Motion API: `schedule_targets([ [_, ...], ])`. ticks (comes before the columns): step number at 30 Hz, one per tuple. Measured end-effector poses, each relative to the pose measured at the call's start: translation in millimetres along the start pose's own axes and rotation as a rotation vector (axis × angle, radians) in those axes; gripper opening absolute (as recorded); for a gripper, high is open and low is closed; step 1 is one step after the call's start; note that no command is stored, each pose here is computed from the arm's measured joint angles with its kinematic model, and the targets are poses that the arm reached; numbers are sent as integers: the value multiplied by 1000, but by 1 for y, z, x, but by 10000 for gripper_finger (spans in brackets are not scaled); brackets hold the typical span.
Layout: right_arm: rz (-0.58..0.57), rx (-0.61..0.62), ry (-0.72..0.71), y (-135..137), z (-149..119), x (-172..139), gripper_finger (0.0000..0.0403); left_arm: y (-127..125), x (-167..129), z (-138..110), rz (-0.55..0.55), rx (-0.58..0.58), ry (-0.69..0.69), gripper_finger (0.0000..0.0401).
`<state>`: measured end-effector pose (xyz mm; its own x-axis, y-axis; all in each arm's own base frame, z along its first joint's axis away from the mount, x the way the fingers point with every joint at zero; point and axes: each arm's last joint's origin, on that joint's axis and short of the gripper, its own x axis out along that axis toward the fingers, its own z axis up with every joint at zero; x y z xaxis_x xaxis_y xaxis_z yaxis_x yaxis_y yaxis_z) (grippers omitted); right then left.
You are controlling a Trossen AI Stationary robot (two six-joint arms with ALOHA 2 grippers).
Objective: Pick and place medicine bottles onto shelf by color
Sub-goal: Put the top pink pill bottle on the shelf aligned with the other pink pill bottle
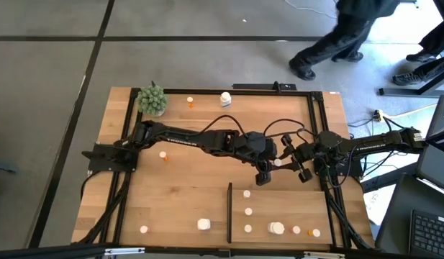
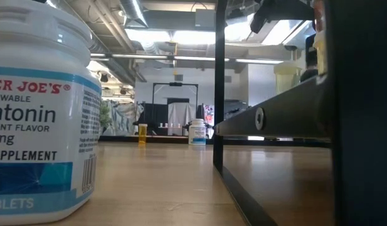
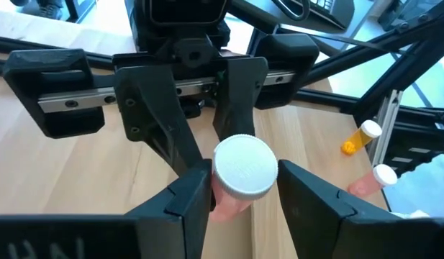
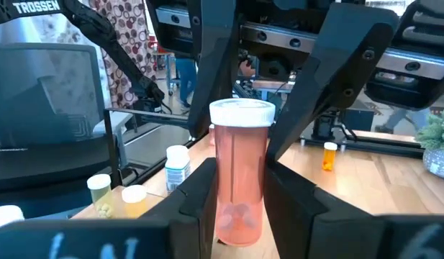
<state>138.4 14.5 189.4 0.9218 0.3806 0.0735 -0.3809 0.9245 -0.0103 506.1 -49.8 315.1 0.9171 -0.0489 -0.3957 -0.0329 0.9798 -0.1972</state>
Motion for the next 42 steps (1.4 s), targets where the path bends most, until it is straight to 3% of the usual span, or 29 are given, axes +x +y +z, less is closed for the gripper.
schedule_targets([
  [25,-38,-8,-21,-1,2,0,103,-2,-1,-5,102,-18,29,144],
  [33,-44,-11,-29,-1,3,0,103,-7,-5,-6,227,15,13,144],
  [42,-50,-24,-63,-1,6,0,103,-7,-14,1,240,0,-3,144],
])
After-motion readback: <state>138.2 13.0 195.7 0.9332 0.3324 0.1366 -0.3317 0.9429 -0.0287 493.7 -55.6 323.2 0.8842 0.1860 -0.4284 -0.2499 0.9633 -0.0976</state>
